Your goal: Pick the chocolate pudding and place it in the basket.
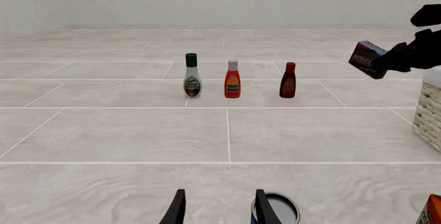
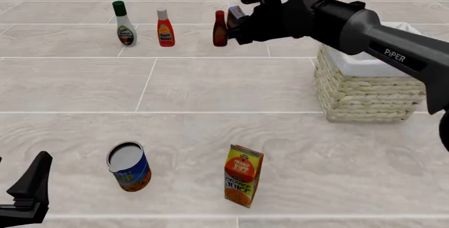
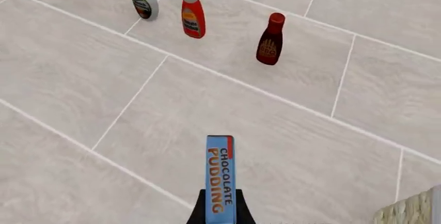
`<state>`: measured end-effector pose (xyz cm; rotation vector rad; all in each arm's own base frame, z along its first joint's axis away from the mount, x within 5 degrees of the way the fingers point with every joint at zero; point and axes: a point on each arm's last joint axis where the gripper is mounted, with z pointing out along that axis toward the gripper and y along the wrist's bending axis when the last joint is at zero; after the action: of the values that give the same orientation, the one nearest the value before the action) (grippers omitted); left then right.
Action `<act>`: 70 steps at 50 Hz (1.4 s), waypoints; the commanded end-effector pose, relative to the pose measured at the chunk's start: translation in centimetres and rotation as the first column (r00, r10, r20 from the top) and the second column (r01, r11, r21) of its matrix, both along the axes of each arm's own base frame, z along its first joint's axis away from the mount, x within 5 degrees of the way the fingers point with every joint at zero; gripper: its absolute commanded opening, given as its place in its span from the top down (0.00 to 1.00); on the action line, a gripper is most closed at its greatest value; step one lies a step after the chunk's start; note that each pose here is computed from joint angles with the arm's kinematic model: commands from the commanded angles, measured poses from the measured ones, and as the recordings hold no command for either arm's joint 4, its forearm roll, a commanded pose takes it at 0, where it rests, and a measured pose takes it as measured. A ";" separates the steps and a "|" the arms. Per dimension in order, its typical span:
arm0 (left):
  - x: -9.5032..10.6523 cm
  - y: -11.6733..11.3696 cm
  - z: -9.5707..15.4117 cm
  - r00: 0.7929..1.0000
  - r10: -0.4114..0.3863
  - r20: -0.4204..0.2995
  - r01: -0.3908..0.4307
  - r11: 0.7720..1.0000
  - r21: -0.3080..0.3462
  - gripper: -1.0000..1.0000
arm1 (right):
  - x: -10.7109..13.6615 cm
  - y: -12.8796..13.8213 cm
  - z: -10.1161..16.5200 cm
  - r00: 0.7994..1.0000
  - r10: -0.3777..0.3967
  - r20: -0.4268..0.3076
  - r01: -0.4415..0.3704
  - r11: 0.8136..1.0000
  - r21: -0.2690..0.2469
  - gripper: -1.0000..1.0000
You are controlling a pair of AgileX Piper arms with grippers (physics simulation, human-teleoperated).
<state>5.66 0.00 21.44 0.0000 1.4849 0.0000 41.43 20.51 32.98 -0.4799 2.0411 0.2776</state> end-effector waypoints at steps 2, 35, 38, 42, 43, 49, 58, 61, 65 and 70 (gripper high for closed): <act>0.0 0.0 0.0 1.000 0.000 0.000 0.000 1.000 0.000 0.00 | -0.7 -2.0 2.6 0.999 -0.045 0.029 0.043 0.998 0.037 1.00; 0.0 0.0 0.0 1.000 0.000 0.000 0.000 1.000 0.000 0.00 | 0.7 -10.0 6.4 0.976 -0.203 0.076 0.203 0.979 0.014 1.00; 0.0 0.0 0.0 1.000 0.000 0.000 0.000 1.000 0.000 0.00 | 0.9 -10.6 6.7 0.973 -0.215 0.081 0.215 0.977 0.012 1.00; 0.0 0.0 0.0 1.000 0.000 0.000 0.000 1.000 0.000 0.00 | 1.1 -11.7 6.9 0.967 -0.240 0.087 0.240 0.971 0.014 1.00; 0.0 0.0 0.0 1.000 0.000 0.000 0.000 1.000 0.000 0.00 | 1.1 -11.9 6.9 0.966 -0.245 0.088 0.245 0.970 0.015 1.00; 0.0 0.0 0.0 1.000 0.000 0.000 0.000 1.000 0.000 0.00 | 1.3 -13.4 7.4 0.955 -0.277 0.106 0.277 0.961 0.020 1.00; 0.0 0.0 0.0 1.000 0.000 0.000 0.000 1.000 0.000 0.00 | 1.3 -15.7 8.6 0.937 -0.330 0.118 0.328 0.944 0.031 1.00; 0.0 0.0 0.0 1.000 0.000 0.000 0.000 1.000 0.000 0.00 | 1.3 -16.5 8.9 0.929 -0.351 0.116 0.349 0.937 0.039 1.00; 0.0 0.0 0.0 1.000 0.000 0.000 0.000 1.000 0.000 0.00 | 1.3 -17.3 9.0 0.923 -0.368 0.117 0.365 0.930 0.041 1.00; 0.0 0.0 0.0 1.000 0.000 0.000 0.000 1.000 0.000 0.00 | 1.3 -18.4 9.2 0.911 -0.397 0.115 0.393 0.918 0.049 1.00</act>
<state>5.66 0.00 21.44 0.0000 1.4849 0.0000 42.81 4.33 41.43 -0.1299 1.9675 0.0454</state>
